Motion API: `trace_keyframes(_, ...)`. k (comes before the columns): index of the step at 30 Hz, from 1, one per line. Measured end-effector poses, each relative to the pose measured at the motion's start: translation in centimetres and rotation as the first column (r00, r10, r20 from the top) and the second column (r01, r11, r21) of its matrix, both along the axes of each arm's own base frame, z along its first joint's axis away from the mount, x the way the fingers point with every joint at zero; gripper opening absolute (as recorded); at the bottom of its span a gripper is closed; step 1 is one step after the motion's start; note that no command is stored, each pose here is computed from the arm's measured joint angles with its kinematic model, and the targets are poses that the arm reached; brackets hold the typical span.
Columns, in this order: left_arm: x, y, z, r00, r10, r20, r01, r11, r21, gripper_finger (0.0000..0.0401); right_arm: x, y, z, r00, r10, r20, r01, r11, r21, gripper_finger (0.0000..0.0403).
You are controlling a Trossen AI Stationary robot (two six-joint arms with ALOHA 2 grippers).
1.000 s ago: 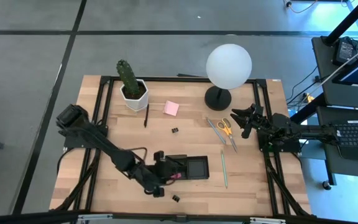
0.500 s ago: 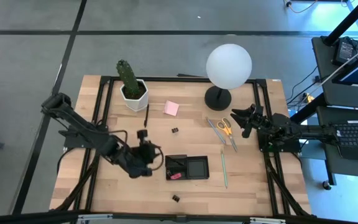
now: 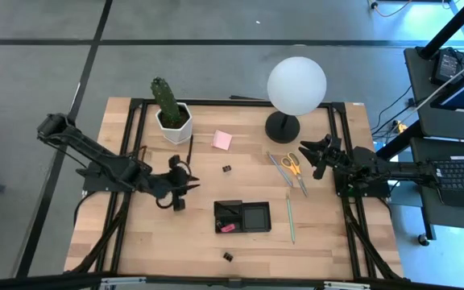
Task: Pick and place office supplies into organizer
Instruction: Put the blue pencil into the mesh desk organizer
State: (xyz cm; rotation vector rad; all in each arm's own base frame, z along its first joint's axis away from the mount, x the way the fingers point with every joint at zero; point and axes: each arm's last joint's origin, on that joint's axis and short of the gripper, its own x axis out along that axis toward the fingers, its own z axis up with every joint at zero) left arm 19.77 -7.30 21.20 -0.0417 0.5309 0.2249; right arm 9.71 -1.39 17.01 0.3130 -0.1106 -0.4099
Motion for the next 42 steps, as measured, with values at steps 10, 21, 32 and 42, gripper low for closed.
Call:
trace_keyframes(10, -2.2, 2.1, -4.9, 0.981, -0.05, 0.186, 0.064, 0.996, -0.069, 0.0072, 0.0, 0.0, 0.0, 1.0, -0.001, -0.01, 0.001, 1.0, -0.022, 0.0154)
trace_keyframes(21, -3.4, 2.8, -5.9, 0.956, -0.045, 0.29, 0.054, 0.998, -0.022, 0.007, 0.4, 0.2, 0.0, 0.997, 0.079, -0.026, -0.081, 0.995, -0.051, 0.0154)
trace_keyframes(32, -3.5, 3.2, -5.5, 0.952, 0.035, 0.305, -0.073, 0.991, 0.114, 0.0071, 2.4, 0.2, 1.7, 0.984, 0.082, -0.156, -0.076, 0.996, 0.044, 0.0154)
trace_keyframes(42, -3.4, 3.5, -4.7, 0.923, 0.096, 0.372, -0.165, 0.973, 0.158, 0.0069, 7.4, -0.2, 4.9, 0.878, 0.027, -0.478, 0.088, 0.972, 0.216, 0.0154)
